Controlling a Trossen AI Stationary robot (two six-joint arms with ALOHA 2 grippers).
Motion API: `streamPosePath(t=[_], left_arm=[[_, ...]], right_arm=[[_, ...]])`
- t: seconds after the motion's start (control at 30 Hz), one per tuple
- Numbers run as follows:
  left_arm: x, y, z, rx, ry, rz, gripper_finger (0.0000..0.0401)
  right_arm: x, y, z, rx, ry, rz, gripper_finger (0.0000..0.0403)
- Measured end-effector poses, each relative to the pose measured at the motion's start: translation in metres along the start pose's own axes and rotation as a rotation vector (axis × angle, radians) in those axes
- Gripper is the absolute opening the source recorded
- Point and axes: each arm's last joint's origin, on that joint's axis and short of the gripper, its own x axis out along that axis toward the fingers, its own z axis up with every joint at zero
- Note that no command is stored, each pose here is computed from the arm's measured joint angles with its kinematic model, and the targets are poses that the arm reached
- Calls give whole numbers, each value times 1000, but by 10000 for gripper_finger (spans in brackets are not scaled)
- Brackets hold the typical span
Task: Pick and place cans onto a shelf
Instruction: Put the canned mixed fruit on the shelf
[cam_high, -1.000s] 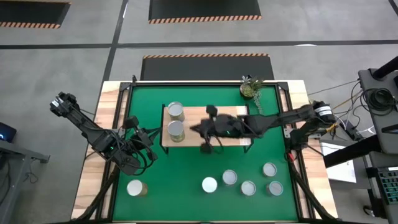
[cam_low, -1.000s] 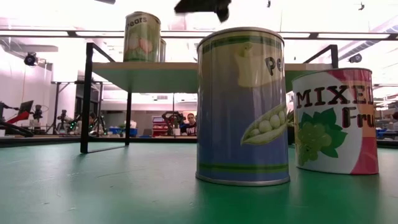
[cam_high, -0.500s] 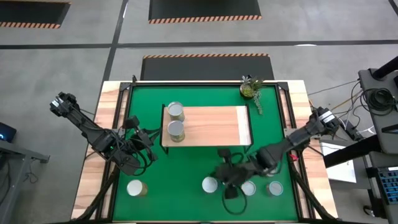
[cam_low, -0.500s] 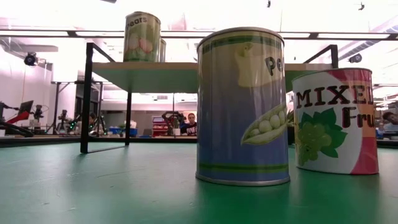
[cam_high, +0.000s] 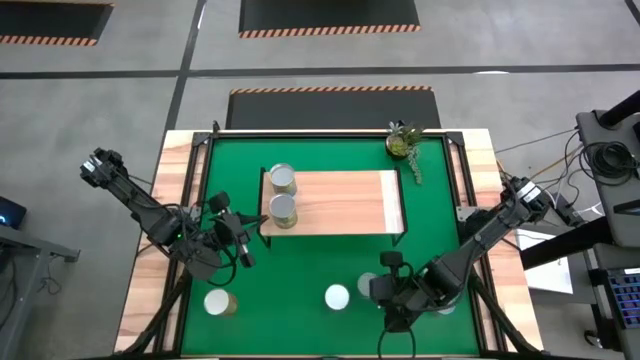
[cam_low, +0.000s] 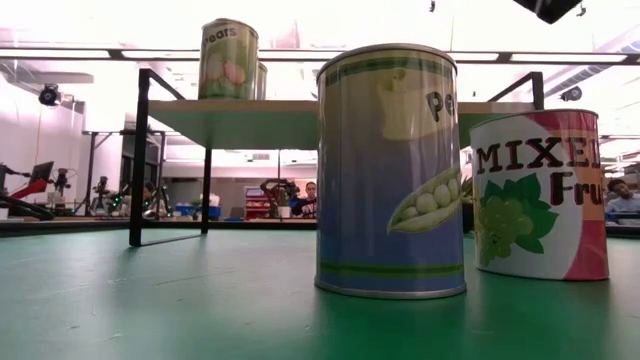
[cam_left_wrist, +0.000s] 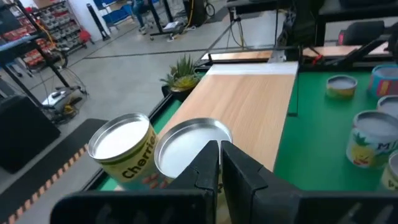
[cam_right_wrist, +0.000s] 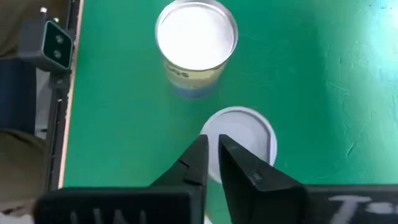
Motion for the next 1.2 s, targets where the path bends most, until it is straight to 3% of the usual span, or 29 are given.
streamPosePath(t=[0.13, 0.47, 0.63, 0.73, 1.2], left_arm=[[-1, -1, 0, -14, -4, -6, 0], [-2, -2, 0, -15, -6, -13, 0], [-2, -2, 0, -14, -5, -12, 0], [-2, -2, 0, -14, -5, -12, 0], [-2, -2, 0, -12, -5, -11, 0]], right_arm=[[1, 0, -1, 21, -2, -15, 95], [10, -4, -11, 50, 20, -59, 282], [15, -6, -17, 76, 34, -71, 351], [20, -8, -22, 78, 46, -79, 368], [45, -14, -47, 118, 68, -85, 368]])
